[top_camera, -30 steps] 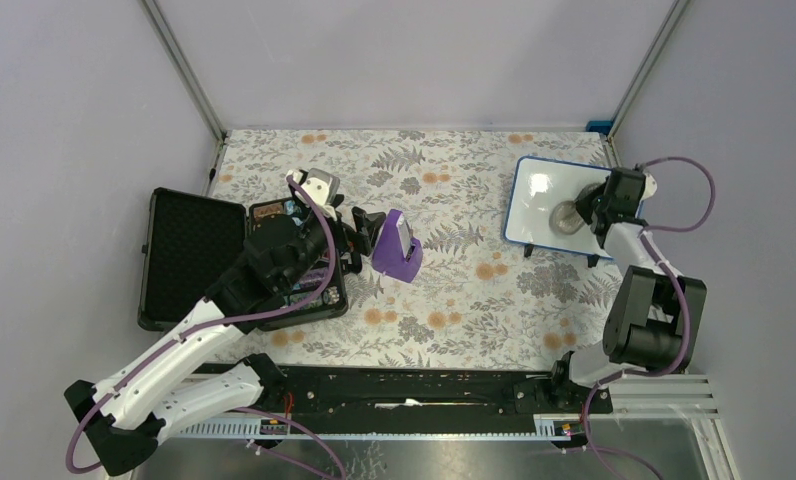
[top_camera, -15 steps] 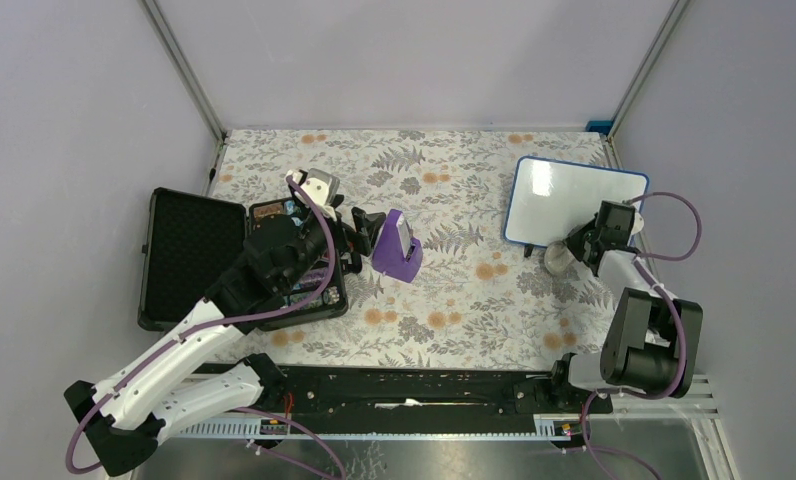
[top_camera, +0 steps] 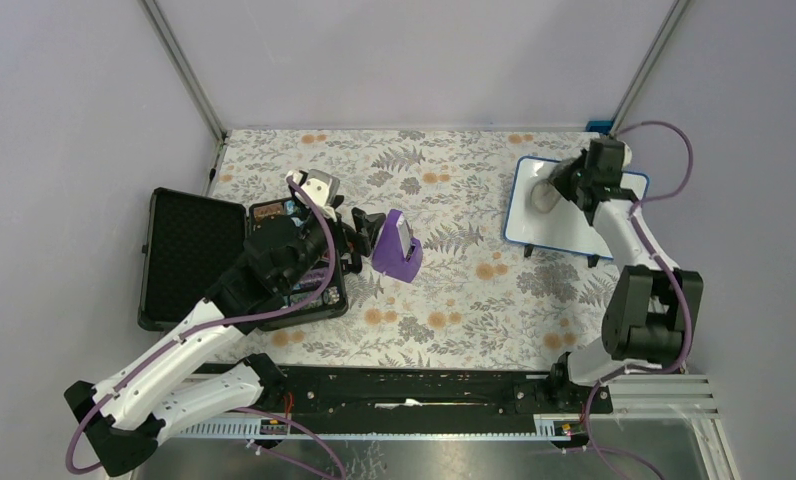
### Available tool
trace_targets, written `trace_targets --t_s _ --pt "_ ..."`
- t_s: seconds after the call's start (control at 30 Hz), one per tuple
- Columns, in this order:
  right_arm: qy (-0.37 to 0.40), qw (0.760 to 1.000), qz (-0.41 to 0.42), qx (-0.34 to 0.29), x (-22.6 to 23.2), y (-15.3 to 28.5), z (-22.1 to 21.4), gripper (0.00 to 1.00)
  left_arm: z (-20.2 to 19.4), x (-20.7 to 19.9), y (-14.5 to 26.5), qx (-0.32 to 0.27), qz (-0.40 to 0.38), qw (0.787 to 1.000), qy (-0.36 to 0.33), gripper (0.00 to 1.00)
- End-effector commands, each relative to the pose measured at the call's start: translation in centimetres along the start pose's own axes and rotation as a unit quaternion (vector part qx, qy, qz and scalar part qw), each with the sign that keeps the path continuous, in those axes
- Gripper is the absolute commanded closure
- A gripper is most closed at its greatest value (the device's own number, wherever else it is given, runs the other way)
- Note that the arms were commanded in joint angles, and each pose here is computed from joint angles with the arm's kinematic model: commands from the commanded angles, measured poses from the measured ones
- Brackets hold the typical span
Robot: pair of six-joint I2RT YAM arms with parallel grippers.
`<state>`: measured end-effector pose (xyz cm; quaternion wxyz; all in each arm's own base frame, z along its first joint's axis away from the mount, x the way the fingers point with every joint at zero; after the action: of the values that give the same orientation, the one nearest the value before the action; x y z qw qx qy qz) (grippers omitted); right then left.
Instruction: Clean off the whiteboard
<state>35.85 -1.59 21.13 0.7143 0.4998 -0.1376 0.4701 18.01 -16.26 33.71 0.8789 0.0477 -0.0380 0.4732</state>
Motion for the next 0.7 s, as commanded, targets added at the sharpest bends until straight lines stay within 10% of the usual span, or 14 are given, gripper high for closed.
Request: trace_targets --t_s 0.0,0.67 --pt "0.021 0.999 0.04 0.013 5.1 -1.8 -0.2 1.0 0.7 -0.2 -0.4 -0.018 -0.006 1.0 0.004 0.01" --pt "0.018 0.995 -0.093 0.027 -6.2 -1.5 -4.8 1.0 0.6 -0.3 -0.5 -0.016 -0.007 1.0 0.004 0.01"
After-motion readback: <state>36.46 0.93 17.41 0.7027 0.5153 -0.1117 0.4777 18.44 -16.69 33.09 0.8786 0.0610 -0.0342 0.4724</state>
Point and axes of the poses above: each gripper's point midway between its finger pads, its own y axis back along the fingers, its own x axis along the line the jaws close on, z = x × y, the point moved 9 cm from there along y, back along the fingers, and after that the axes turned 13 degrees about -y, right-handed, at the moved point
